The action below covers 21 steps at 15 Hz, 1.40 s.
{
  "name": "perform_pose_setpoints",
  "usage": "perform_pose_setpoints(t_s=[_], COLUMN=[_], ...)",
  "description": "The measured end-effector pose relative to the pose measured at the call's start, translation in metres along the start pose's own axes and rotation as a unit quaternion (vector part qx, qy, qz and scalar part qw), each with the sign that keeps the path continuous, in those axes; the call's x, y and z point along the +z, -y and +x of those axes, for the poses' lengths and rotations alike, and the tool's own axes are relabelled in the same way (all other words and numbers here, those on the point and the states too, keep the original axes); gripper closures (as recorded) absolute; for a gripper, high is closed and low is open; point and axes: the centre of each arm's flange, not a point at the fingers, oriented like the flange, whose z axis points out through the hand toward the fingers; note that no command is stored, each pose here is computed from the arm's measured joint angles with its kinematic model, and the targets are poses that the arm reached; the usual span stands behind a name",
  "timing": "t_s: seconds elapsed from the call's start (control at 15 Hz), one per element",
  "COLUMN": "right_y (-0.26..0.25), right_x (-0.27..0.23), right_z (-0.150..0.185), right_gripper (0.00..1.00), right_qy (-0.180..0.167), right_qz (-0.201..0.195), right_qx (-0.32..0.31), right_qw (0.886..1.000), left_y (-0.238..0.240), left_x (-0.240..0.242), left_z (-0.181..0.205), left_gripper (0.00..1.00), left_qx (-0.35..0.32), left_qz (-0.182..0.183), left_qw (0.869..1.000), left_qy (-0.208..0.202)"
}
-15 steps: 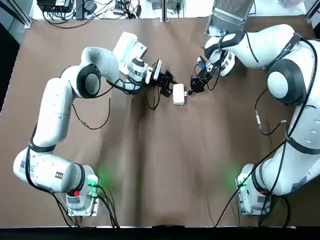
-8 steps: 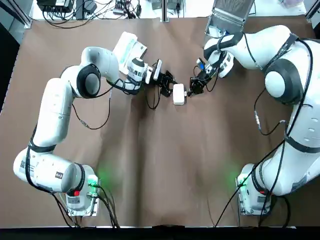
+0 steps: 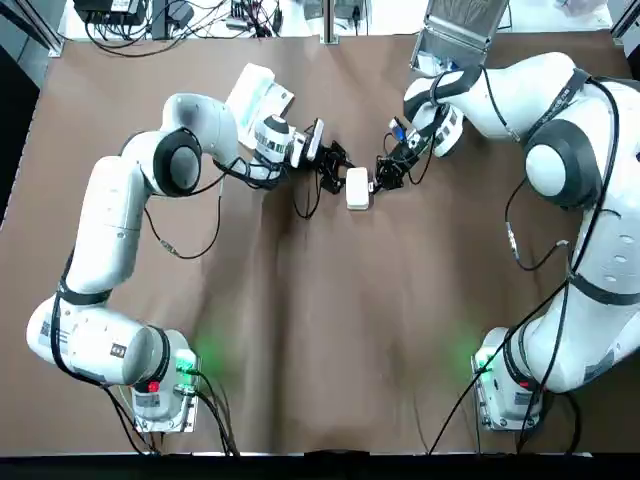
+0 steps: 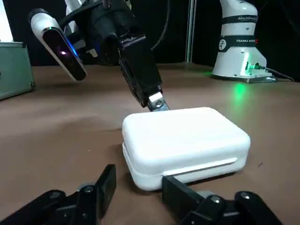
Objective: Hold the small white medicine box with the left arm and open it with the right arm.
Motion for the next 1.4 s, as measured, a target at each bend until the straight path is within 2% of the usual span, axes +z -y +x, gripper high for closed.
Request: perform_pose_setpoints(t_s=[1.4], right_y=[0.018], right_x=[0.003], right_z=[-0.002], right_gripper=[0.99], right_qy=[0.017], right_qz=[0.019], right_qx=[0.004], right_qw=[1.0], left_y=[0.0], left_x=[0.0], left_z=[0.0], left_gripper=[0.49], left_qx=[-0.008], left_qz=[0.001], left_qw=[1.0], left_qy=[0.0])
